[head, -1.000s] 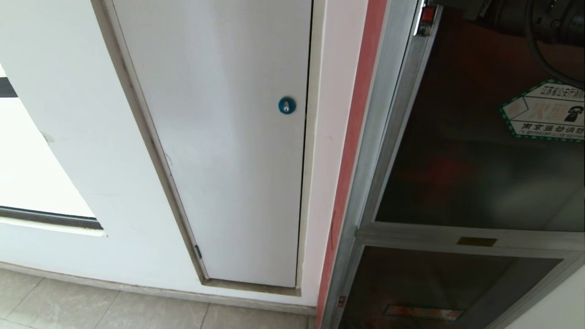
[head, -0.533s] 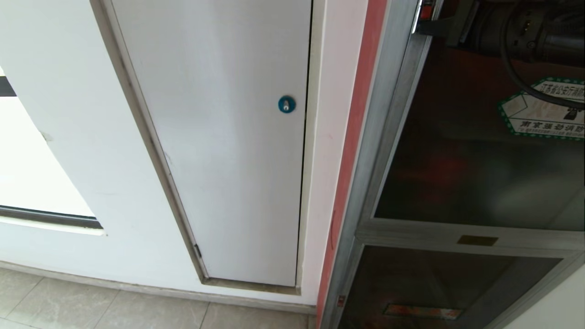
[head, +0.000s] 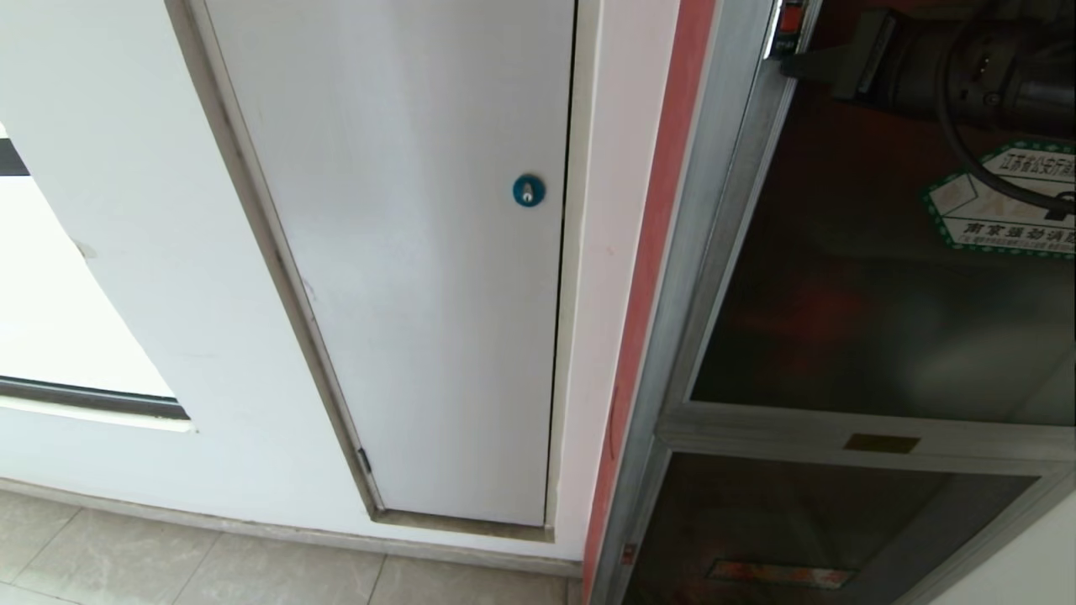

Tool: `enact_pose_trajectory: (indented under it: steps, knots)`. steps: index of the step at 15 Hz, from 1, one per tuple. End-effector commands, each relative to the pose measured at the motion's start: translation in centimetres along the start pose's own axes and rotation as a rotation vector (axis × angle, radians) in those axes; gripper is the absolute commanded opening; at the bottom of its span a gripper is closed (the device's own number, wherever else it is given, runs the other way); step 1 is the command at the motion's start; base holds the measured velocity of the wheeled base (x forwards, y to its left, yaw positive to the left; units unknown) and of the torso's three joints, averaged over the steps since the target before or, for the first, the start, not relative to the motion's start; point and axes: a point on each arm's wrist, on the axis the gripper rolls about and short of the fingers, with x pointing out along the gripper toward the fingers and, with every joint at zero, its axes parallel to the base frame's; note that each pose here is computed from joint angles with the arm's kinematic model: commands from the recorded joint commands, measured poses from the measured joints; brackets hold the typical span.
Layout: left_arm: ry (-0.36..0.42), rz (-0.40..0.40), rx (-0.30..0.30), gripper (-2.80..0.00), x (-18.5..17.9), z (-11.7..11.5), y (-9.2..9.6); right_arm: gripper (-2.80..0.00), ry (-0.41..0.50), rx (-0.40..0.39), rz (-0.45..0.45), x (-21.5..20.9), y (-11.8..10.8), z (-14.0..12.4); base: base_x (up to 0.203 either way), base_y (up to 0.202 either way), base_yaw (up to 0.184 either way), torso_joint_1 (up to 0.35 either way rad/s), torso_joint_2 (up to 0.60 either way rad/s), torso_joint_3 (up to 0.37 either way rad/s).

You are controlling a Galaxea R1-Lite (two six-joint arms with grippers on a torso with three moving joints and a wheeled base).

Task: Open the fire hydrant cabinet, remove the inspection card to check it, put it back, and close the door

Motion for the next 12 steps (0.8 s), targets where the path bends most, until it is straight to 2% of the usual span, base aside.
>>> enact_pose_trajectory:
  steps: [1,7,12]
  knots:
    - [0.002,0.001,-0.001,-2.8,0.0,0.0,0.0,-2.8,-0.029,-0.001,0.04,-2.8,1.3,1.0,0.0,0.0,0.0,0.0,0.0,0.0]
    - [0.001,0.001,-0.001,-2.8,0.0,0.0,0.0,-2.8,-0.117,-0.011,0.134,-6.4,4.0,3.3,0.0,0.0,0.0,0.001,0.0,0.0]
    - [0.001,0.001,-0.001,-2.8,0.0,0.0,0.0,-2.8,-0.157,-0.014,0.162,-6.2,4.9,5.3,0.0,0.0,0.0,0.0,0.0,0.0]
